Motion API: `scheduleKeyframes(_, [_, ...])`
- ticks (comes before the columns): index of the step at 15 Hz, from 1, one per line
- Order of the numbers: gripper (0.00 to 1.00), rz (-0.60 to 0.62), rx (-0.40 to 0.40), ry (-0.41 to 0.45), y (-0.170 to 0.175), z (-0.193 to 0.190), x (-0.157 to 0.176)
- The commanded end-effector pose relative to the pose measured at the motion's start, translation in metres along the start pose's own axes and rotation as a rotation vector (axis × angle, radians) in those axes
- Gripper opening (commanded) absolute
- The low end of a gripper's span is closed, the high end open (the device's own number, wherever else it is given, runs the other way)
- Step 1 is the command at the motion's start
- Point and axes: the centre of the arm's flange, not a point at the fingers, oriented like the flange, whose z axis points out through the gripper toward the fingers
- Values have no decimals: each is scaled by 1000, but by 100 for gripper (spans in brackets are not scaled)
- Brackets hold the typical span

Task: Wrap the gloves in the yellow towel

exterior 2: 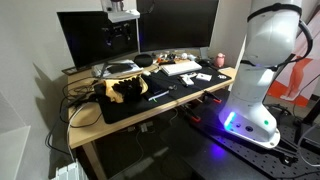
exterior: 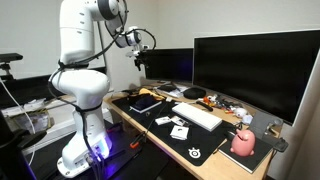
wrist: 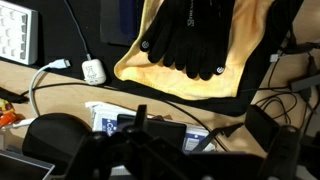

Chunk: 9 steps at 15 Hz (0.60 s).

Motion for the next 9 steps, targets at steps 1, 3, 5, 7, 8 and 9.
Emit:
scheduleKeyframes(1, [100, 0, 0, 0, 0, 0, 0])
scheduleKeyframes(3, [100, 27, 1, -4, 1, 1, 3])
scheduleKeyframes(5, [100, 65, 16, -40, -5, 12, 4])
scheduleKeyframes(7, [100, 93, 26, -74, -14, 32, 0])
scheduleKeyframes(8, [100, 101, 34, -91, -20, 43, -2])
scheduleKeyframes(9, [100, 110, 36, -101, -26, 53, -4])
